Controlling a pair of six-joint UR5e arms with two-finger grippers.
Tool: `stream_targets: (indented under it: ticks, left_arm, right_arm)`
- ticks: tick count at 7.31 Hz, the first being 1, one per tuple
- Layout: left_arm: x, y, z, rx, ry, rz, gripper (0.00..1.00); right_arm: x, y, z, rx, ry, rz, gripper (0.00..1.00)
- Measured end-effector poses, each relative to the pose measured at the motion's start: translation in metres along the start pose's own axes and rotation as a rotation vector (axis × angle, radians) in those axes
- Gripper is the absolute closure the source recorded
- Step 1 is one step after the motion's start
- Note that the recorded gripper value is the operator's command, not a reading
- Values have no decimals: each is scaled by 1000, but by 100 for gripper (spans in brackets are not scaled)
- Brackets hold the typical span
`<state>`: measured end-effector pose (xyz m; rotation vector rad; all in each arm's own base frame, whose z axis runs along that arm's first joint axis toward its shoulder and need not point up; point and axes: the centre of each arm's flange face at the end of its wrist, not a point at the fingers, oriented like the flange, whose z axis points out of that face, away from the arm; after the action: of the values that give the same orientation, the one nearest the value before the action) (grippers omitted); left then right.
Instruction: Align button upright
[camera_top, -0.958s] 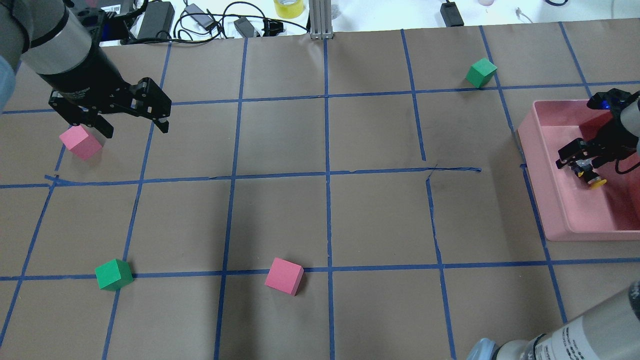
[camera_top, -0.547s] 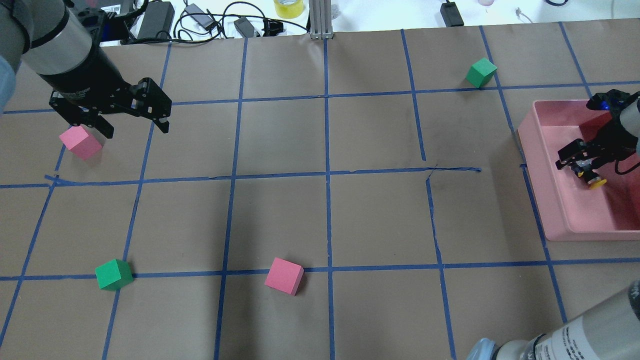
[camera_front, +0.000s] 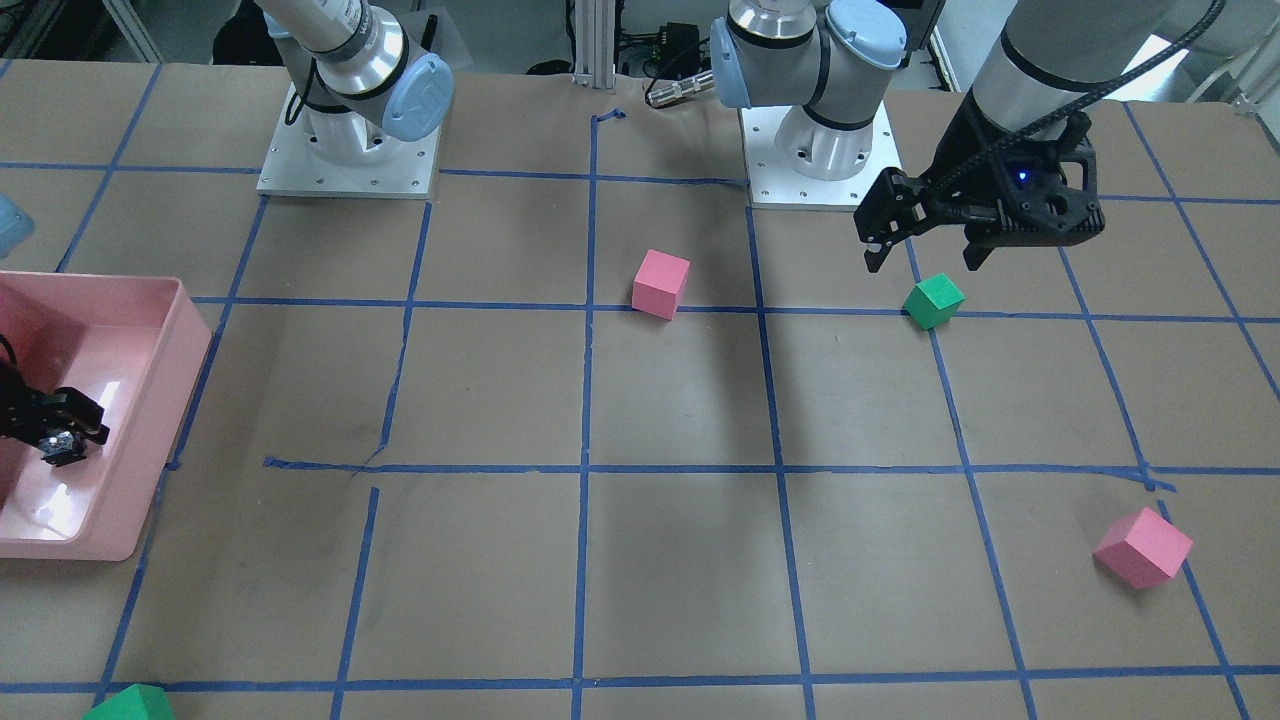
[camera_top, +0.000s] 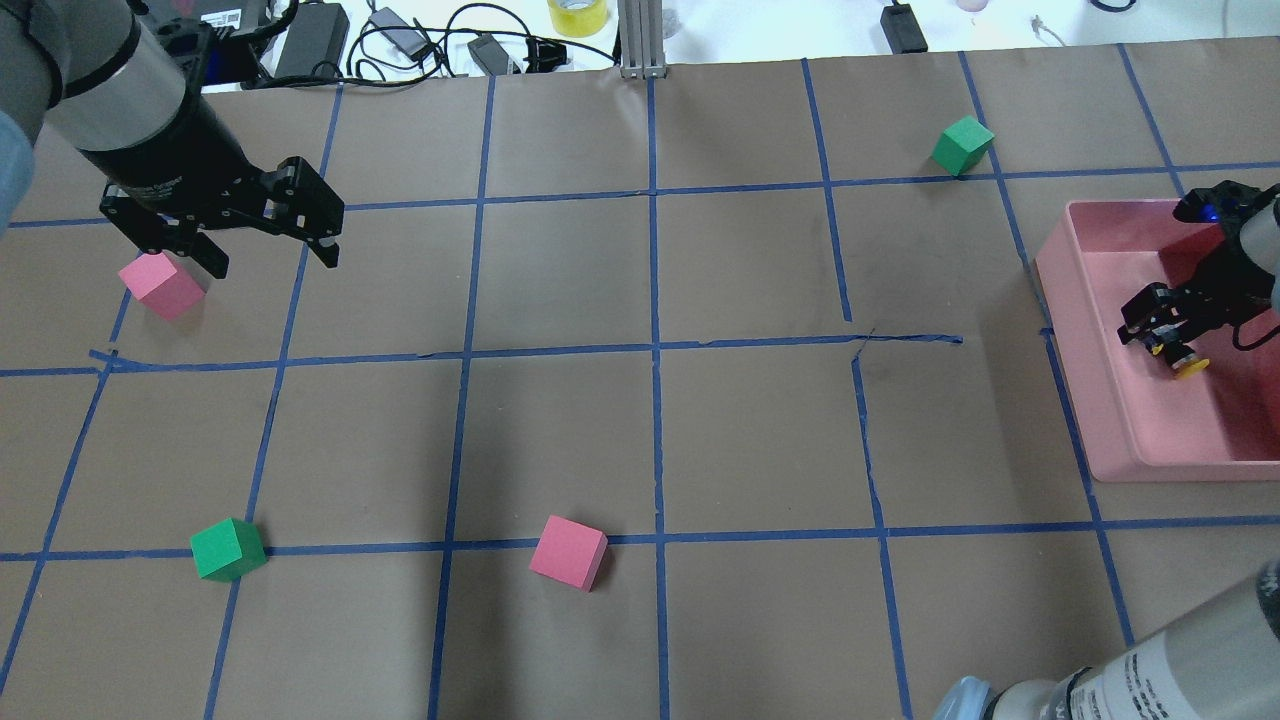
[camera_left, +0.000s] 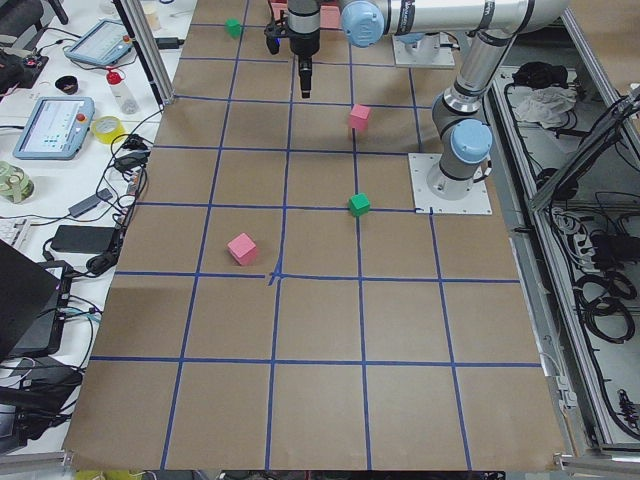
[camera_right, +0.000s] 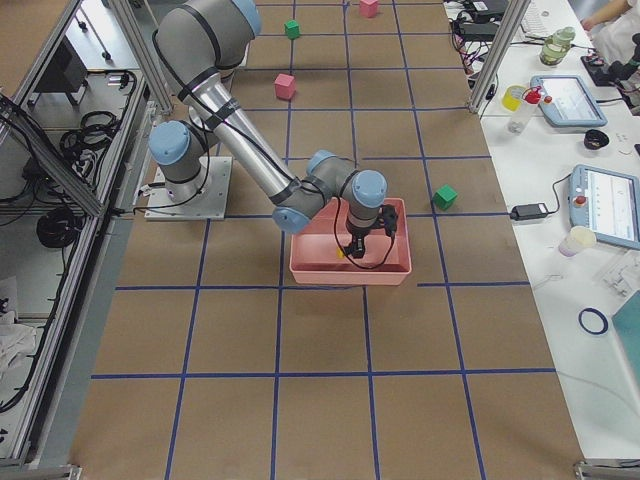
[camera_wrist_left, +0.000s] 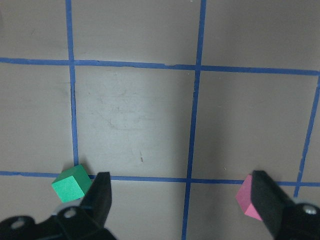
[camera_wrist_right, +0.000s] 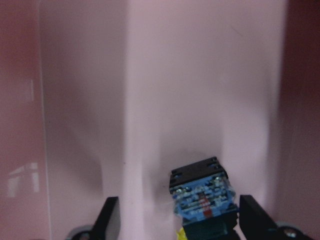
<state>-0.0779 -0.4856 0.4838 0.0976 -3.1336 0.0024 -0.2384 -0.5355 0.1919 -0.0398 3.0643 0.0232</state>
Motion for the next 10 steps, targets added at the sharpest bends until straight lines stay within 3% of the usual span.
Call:
stream_targets:
  ticks: [1,2,6,8,10]
  left_arm:
    - [0,0,0,1,0,0,0]
    - [0,0,0,2,0,1,0]
    - [0,0,-1,3,-1,1,0]
    - [0,0,-1,3,0,1,0]
    - [0,0,-1,3,0,2,0]
  right_arm:
    - [0,0,0,-2,2,-1,88]
    - [1,1,0,-7,6,-1,100]
    - [3,-1,-17,6,34,2,100]
    - [-5,-2,-60,36,57,5,100]
    - [-28,-12,-105,28,63,0,100]
